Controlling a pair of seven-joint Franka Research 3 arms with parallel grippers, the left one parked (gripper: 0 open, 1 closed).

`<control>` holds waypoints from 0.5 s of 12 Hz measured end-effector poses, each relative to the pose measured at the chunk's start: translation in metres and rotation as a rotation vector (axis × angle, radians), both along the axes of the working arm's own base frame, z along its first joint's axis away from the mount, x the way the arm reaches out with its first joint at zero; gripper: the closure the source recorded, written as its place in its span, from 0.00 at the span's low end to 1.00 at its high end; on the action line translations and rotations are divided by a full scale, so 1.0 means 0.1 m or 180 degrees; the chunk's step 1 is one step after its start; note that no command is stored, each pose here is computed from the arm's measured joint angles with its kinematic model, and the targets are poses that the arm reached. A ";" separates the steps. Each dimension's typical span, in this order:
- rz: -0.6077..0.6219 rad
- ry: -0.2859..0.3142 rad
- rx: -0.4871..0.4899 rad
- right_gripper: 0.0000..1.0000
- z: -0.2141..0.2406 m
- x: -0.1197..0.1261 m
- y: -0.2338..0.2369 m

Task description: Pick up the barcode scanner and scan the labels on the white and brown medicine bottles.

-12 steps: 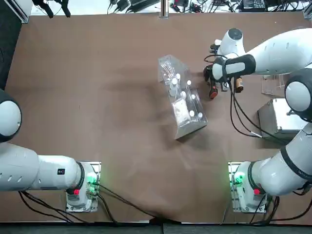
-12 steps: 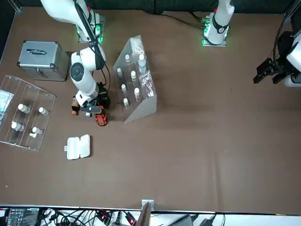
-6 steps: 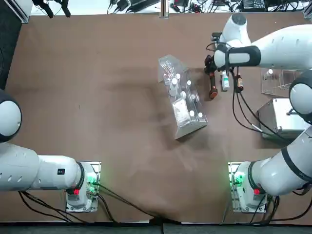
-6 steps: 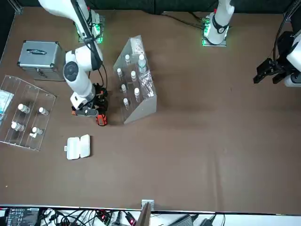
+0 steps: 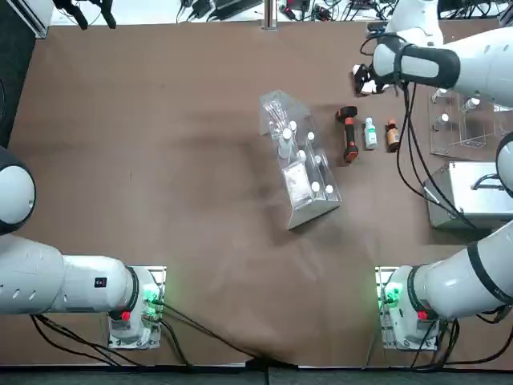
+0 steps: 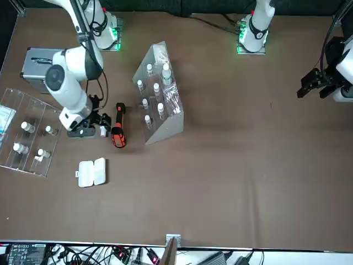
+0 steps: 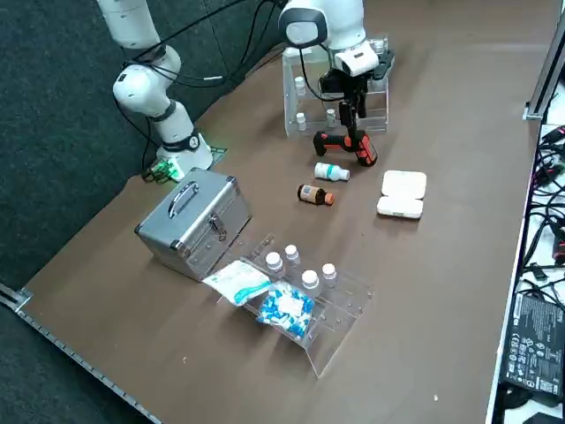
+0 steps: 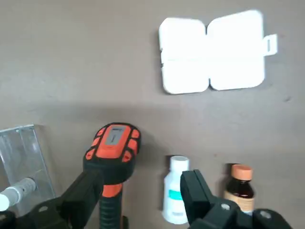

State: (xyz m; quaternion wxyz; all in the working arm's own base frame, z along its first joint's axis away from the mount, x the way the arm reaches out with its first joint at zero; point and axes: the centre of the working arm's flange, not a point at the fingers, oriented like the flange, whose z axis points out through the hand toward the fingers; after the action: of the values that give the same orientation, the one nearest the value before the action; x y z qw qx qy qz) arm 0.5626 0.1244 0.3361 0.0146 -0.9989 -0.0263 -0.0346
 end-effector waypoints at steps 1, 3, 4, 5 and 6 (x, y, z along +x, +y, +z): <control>0.0029 -0.0037 0.0002 0.00 0.07 0.02 -0.07; 0.0059 -0.0069 0.0003 0.00 0.24 0.05 -0.17; 0.0086 -0.0040 -0.0005 0.00 0.36 0.08 -0.21; 0.0141 0.0088 -0.0028 0.00 0.66 0.16 -0.39; 0.0139 0.0158 -0.0036 0.00 0.85 0.20 -0.52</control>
State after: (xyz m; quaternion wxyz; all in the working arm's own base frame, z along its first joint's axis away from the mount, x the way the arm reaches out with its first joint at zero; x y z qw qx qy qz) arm 0.5830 0.0729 0.4207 0.0104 -0.9988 -0.0479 -0.0094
